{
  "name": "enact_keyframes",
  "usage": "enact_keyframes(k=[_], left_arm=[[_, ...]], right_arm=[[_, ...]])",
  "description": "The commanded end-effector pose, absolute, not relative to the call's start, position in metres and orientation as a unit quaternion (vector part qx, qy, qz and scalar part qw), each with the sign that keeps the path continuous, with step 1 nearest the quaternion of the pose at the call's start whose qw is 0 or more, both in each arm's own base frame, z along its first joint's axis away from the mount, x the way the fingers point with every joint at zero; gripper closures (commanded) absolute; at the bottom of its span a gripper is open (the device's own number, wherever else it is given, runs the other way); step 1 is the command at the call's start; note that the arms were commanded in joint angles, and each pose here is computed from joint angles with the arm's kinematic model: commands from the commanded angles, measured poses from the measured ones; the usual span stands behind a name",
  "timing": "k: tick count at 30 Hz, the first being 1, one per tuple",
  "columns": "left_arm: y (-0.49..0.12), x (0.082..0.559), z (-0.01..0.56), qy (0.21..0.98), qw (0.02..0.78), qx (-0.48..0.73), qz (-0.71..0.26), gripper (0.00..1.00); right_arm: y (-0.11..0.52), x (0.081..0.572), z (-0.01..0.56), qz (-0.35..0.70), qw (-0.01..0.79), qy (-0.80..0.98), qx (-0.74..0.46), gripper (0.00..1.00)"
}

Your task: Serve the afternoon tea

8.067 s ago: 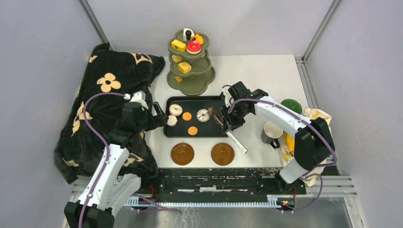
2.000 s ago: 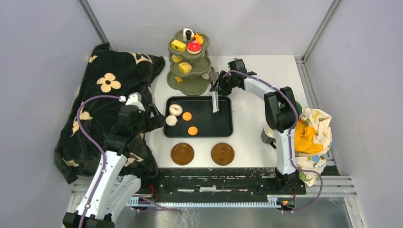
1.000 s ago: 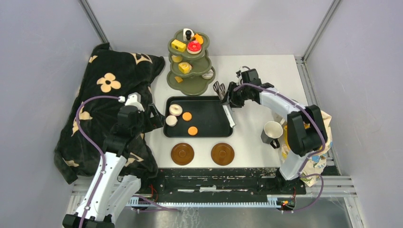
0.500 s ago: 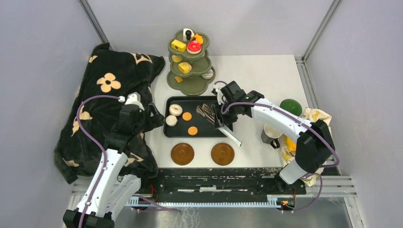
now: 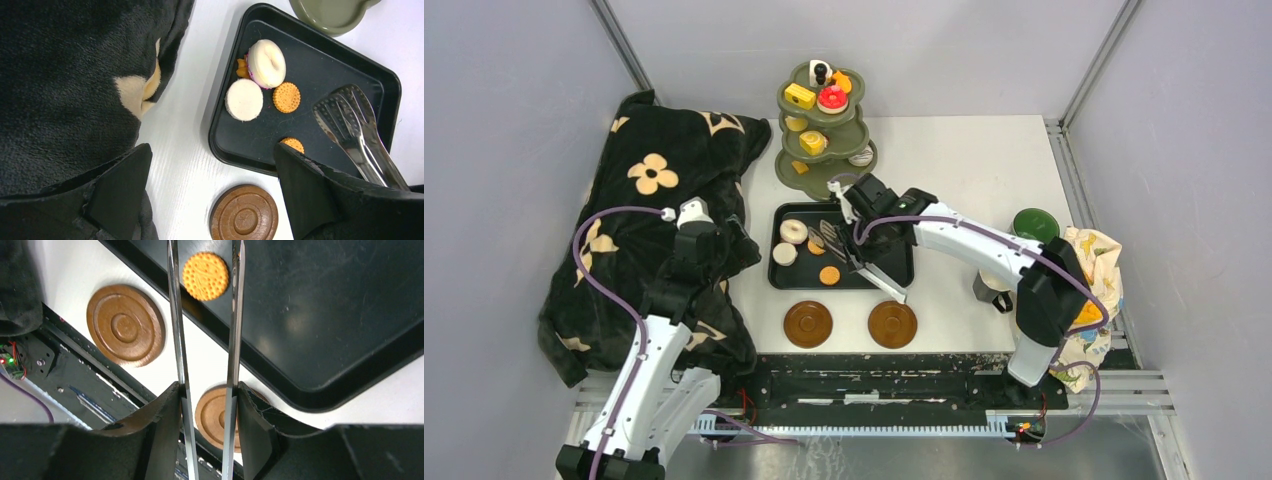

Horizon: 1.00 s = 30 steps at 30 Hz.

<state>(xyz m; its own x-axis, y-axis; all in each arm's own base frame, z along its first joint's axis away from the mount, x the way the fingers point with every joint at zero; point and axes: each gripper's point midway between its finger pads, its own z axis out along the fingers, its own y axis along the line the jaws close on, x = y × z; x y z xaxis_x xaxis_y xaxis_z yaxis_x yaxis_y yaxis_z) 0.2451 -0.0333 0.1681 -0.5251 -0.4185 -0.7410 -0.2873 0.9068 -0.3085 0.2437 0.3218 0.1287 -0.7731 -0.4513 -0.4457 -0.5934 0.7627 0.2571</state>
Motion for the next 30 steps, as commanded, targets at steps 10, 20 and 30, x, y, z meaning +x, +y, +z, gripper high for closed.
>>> enact_keyframes(k=[10, 20, 30], left_arm=[[-0.034, 0.248, 0.204, 0.841, 0.485, -0.217, -0.097, 0.01], [-0.033, 0.245, 0.202, 0.845, 0.485, -0.207, -0.094, 0.01], [-0.034, 0.245, 0.202, 0.846, 0.486, -0.198, -0.094, 0.01]], right_arm=[[0.391, 0.286, 0.152, 0.171, 0.236, 0.901, -0.322, 0.53], [0.41, 0.292, 0.138, 0.155, 0.247, 0.899, -0.326, 0.52], [0.417, 0.291, 0.123, 0.129, 0.244, 0.899, -0.341, 0.52]])
